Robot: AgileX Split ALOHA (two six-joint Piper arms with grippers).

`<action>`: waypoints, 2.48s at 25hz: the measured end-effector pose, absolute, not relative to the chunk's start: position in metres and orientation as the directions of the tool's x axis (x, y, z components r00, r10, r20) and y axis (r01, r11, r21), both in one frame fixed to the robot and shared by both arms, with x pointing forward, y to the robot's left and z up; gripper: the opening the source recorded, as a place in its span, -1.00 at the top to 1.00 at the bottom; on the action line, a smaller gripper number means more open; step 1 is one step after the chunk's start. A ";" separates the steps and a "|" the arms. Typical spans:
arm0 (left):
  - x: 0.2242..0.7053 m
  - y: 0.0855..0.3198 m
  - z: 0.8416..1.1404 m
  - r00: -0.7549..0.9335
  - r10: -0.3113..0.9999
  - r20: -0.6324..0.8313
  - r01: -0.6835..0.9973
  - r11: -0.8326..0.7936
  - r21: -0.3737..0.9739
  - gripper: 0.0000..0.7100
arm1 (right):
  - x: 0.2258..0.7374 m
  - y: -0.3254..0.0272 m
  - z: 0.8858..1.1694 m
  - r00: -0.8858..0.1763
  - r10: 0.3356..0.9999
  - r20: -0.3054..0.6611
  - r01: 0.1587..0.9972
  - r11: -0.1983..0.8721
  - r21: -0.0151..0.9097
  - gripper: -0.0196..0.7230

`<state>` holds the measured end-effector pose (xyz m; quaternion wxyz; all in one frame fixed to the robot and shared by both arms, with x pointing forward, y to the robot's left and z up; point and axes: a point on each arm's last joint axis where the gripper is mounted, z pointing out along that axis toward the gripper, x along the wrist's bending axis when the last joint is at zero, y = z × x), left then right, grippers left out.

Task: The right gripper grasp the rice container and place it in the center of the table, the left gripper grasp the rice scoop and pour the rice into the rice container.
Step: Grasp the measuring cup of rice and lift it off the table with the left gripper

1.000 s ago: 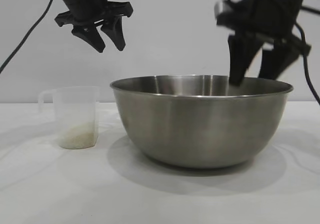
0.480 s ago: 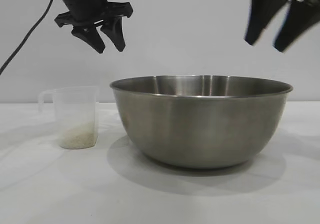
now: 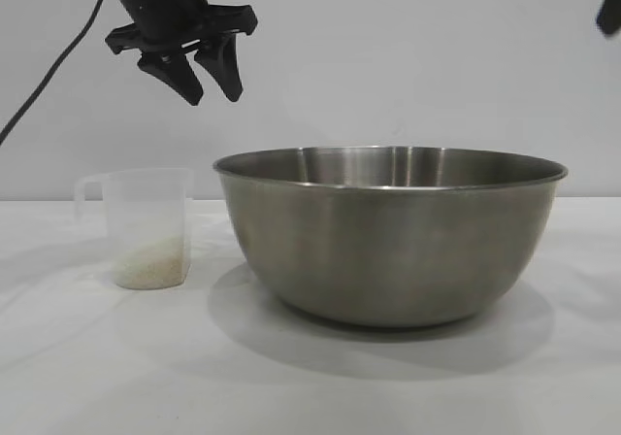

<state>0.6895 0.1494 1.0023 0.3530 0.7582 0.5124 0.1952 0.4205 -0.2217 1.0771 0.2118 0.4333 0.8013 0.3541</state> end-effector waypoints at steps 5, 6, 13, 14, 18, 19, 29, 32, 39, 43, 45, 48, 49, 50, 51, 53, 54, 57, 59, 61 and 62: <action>0.690 0.149 1.002 0.399 0.915 -0.066 0.639 -0.226 0.735 0.05 | 0.377 -0.225 1.063 -0.597 0.802 0.029 0.612 0.431 0.663 -0.06; 0.690 0.149 1.002 0.399 0.915 -0.066 0.639 -0.226 0.735 0.05 | 0.371 -0.228 1.061 -0.570 0.818 0.070 0.656 0.402 0.639 -0.06; 0.689 0.149 1.002 0.399 0.914 -0.066 0.641 -0.227 0.733 0.05 | 0.344 -0.260 1.069 -0.302 0.949 0.089 0.773 0.189 0.605 0.11; 0.689 0.149 1.002 0.399 0.914 -0.066 0.641 -0.227 0.733 0.05 | 0.338 -0.266 1.072 -0.296 0.954 0.045 0.746 0.201 0.635 0.11; 0.689 0.149 1.002 0.400 0.914 -0.067 0.642 -0.227 0.732 0.05 | 0.303 -0.280 1.078 -0.286 0.958 -0.016 0.590 0.189 0.785 0.18; 0.689 0.149 1.002 0.400 0.914 -0.067 0.642 -0.227 0.732 0.05 | 0.295 -0.283 1.076 -0.283 0.959 -0.014 0.566 0.179 0.805 0.18; 0.689 0.150 1.002 0.407 0.912 -0.049 0.639 -0.246 0.729 0.05 | 0.252 -0.295 1.050 -0.263 0.965 0.015 0.605 0.153 0.781 0.18; 0.687 0.150 1.006 0.411 0.910 -0.051 0.640 -0.248 0.727 0.05 | 0.248 -0.296 1.046 -0.261 0.965 0.016 0.610 0.152 0.778 0.18; 0.681 0.151 1.030 0.409 0.910 -0.065 0.611 -0.220 0.760 0.05 | 0.240 -0.299 1.045 -0.259 0.966 0.012 0.564 0.141 0.813 0.18; 0.668 0.142 1.051 0.460 0.887 -0.037 0.526 -0.238 0.817 0.05 | 0.240 -0.299 1.043 -0.258 0.966 0.010 0.568 0.143 0.811 0.18; 0.656 0.137 1.058 0.476 0.879 -0.033 0.477 -0.227 0.849 0.05 | 0.240 -0.299 1.043 -0.258 0.966 0.010 0.569 0.144 0.810 0.18; 0.629 0.133 1.066 0.477 0.879 0.004 0.391 -0.216 0.895 0.05 | 0.240 -0.299 1.043 -0.257 0.966 0.009 0.569 0.144 0.810 0.18; 0.620 0.133 1.066 0.472 0.881 0.024 0.367 -0.221 0.903 0.05 | 0.240 -0.299 1.043 -0.257 0.966 0.009 0.569 0.144 0.810 0.18; 0.611 0.134 1.066 0.461 0.886 0.053 0.337 -0.230 0.913 0.05 | 0.240 -0.299 1.043 -0.257 0.966 0.009 0.569 0.144 0.810 0.18; 0.601 0.136 1.064 0.457 0.887 0.073 0.322 -0.241 0.916 0.05 | 0.240 -0.299 1.043 -0.257 0.966 0.009 0.569 0.144 0.810 0.18; 0.588 0.140 1.061 0.436 0.894 0.101 0.294 -0.248 0.923 0.05 | 0.240 -0.299 1.043 -0.257 0.966 0.009 0.569 0.144 0.810 0.18; 0.581 0.144 1.059 0.427 0.898 0.107 0.292 -0.249 0.923 0.05 | 0.240 -0.299 1.043 -0.257 0.966 0.009 0.569 0.144 0.810 0.18; 0.572 0.147 1.053 0.443 0.887 0.133 0.298 -0.286 0.911 0.05 | 0.240 -0.299 1.043 -0.257 0.966 0.009 0.567 0.144 0.811 0.18; 0.569 0.149 1.046 0.451 0.881 0.143 0.314 -0.307 0.899 0.05 | 0.240 -0.299 1.043 -0.257 0.966 0.008 0.567 0.144 0.811 0.18; 0.563 0.152 1.035 0.447 0.884 0.134 0.343 -0.307 0.888 0.05 | 0.240 -0.299 1.043 -0.257 0.966 0.008 0.567 0.144 0.811 0.18; 0.559 0.154 1.030 0.438 0.890 0.124 0.358 -0.299 0.885 0.05 | 0.240 -0.299 1.043 -0.257 0.966 0.008 0.567 0.144 0.811 0.18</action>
